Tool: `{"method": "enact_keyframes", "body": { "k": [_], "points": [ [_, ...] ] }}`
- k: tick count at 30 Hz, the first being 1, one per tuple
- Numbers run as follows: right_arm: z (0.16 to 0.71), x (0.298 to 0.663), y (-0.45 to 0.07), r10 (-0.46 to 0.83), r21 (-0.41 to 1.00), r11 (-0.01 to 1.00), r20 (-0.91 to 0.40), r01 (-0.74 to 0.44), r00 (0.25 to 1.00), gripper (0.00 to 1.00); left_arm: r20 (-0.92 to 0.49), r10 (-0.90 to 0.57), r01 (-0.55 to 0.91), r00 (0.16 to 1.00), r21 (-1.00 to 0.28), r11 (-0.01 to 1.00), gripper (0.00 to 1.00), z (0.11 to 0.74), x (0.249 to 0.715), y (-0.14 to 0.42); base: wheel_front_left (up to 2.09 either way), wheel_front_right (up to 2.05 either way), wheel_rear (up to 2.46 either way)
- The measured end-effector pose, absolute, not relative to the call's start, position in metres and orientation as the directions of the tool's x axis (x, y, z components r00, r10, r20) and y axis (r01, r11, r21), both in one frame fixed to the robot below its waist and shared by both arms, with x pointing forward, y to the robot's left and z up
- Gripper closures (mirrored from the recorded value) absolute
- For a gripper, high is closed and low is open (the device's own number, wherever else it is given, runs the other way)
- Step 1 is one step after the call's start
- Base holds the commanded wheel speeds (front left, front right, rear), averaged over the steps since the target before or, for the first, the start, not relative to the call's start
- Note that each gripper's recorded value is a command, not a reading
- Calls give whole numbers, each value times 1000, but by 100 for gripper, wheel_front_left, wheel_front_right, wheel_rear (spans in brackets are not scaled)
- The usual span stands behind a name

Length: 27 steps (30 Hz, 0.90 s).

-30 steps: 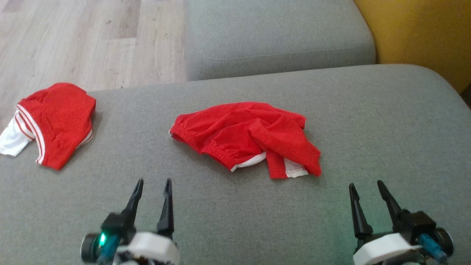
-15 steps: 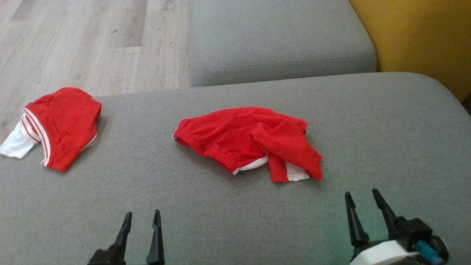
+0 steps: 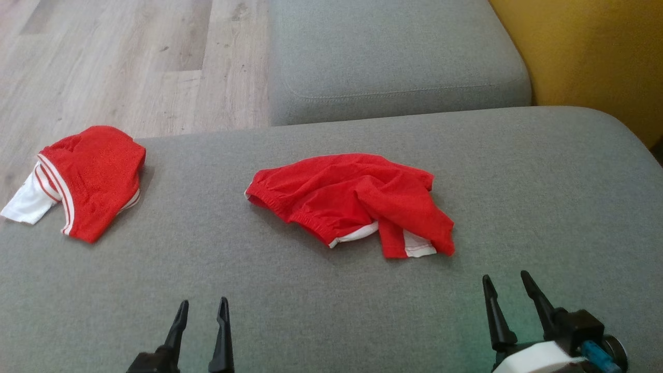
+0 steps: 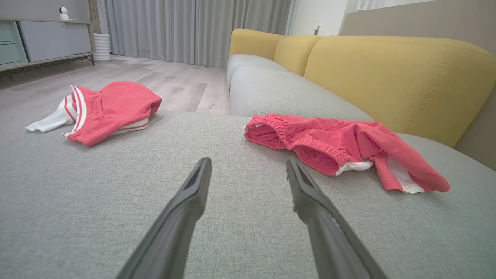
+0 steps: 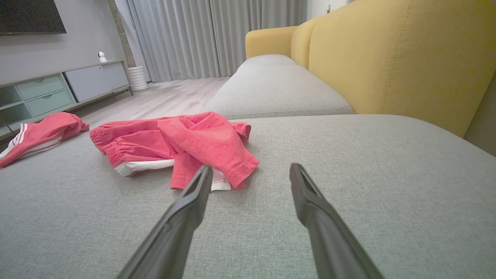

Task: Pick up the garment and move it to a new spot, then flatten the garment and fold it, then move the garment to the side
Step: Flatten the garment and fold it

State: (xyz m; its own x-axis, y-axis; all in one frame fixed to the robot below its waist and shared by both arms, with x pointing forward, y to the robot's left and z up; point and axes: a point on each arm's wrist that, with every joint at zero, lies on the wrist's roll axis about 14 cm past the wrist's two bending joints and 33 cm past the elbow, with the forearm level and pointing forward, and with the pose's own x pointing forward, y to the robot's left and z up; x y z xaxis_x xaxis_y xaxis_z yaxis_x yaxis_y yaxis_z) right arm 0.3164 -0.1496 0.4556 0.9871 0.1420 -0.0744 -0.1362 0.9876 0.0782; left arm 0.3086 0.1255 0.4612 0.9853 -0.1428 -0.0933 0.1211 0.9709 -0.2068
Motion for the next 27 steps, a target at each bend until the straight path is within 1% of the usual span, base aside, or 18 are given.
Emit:
{"method": "enact_keyframes", "body": {
  "k": [12, 16, 20, 24, 27],
  "points": [
    [452, 316, -149, 143, 80, 988, -88, -136, 986, 0, -105, -147, 124, 984, -201, 972, 0, 457, 310, 125, 0, 0, 0],
    [448, 316, -150, 140, 81, 988, -101, -133, 985, 0, -128, -176, 148, 976, -201, 968, 0, 450, 312, 119, 0, 0, 0],
    [443, 316, -153, 130, 74, 990, -120, -122, 984, 0, -141, -262, 231, 955, -202, 952, 0, 446, 319, 94, 0, 0, 0],
    [439, 319, -159, 110, 64, 993, -135, -102, 985, 0, -111, -378, 354, 919, -191, 916, 0, 456, 346, 57, 0, 0, 0],
    [440, 326, -164, 94, 61, 994, -136, -87, 986, 0, -113, -443, 415, 890, -204, 887, 0, 456, 366, 32, 0, 0, 0]
  ]
}}
